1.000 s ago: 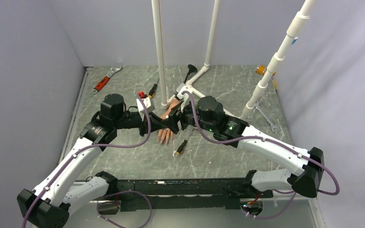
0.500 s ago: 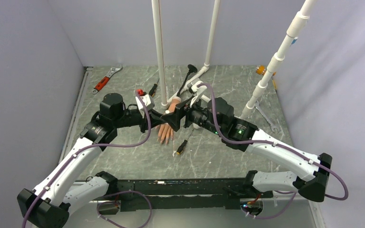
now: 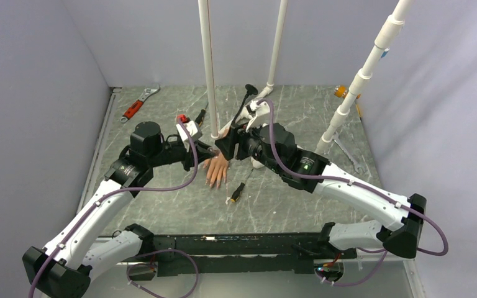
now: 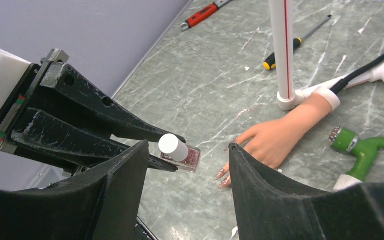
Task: Paint the nails
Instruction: Unscrew the nail polish bottle.
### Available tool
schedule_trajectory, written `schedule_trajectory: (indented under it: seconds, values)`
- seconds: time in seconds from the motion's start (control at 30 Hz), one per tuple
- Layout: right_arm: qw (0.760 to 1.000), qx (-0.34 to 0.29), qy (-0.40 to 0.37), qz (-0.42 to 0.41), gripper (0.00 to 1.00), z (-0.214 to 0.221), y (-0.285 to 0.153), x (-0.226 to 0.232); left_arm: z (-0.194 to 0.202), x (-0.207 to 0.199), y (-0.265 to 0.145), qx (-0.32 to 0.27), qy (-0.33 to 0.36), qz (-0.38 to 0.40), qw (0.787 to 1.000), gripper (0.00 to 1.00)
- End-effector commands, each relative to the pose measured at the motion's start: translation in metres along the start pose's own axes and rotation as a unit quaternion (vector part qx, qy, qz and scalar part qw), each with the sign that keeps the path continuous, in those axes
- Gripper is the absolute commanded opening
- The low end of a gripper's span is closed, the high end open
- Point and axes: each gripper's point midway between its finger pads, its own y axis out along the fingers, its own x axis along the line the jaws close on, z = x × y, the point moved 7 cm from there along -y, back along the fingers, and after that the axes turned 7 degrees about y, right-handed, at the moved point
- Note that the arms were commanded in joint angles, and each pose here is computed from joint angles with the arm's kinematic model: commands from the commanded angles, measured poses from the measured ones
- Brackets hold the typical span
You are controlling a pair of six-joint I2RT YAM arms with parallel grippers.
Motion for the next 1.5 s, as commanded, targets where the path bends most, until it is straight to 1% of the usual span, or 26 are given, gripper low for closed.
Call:
schedule_trajectory:
  seconds: [0.0, 0.37, 0.5, 0.67, 0.73, 0.77, 0.9, 1.0, 1.03, 1.23, 1.47]
  values:
    - [0.999, -0.023, 0.022, 0.019, 0.61, -0.020, -0.003, 0.011, -0.019, 0.005, -0.002, -0.024, 0.018, -0.019, 0.999, 0.00]
    - [0.999, 0.003, 0.004, 0.038, 0.60, -0.011, 0.018, 0.021, -0.018, 0.007, -0.003, -0.021, 0.017, -0.031, 0.999, 0.00]
    - [0.999, 0.004, -0.002, 0.046, 0.55, -0.009, 0.023, 0.022, -0.018, 0.008, -0.003, -0.019, 0.016, -0.032, 0.999, 0.00]
    - [0.999, 0.010, -0.013, 0.052, 0.44, -0.005, 0.026, 0.023, -0.018, 0.008, -0.003, -0.020, 0.016, -0.032, 0.999, 0.00]
    - [0.998, 0.011, -0.021, 0.055, 0.35, -0.004, 0.027, 0.022, -0.018, 0.007, -0.003, -0.020, 0.017, -0.032, 0.999, 0.00]
    - [0.998, 0.011, -0.023, 0.056, 0.33, -0.003, 0.027, 0.022, -0.019, 0.007, -0.003, -0.020, 0.017, -0.032, 0.999, 0.00]
    - [0.998, 0.016, -0.033, 0.056, 0.15, -0.002, 0.026, 0.021, -0.019, 0.007, -0.003, -0.021, 0.018, -0.032, 0.999, 0.00]
    - [0.998, 0.023, -0.038, 0.048, 0.03, 0.000, 0.025, 0.022, -0.019, 0.007, -0.003, -0.021, 0.017, -0.032, 0.999, 0.00]
    - [0.998, 0.025, -0.039, 0.047, 0.00, 0.000, 0.026, 0.022, -0.019, 0.007, -0.003, -0.022, 0.017, -0.033, 0.999, 0.00]
    - [0.998, 0.028, -0.053, 0.036, 0.00, 0.004, 0.022, 0.020, -0.019, 0.005, -0.003, -0.024, 0.020, -0.023, 0.999, 0.00]
    - [0.996, 0.042, -0.074, -0.024, 0.00, 0.013, 0.013, 0.021, -0.021, -0.003, -0.003, -0.036, 0.030, 0.017, 0.999, 0.00]
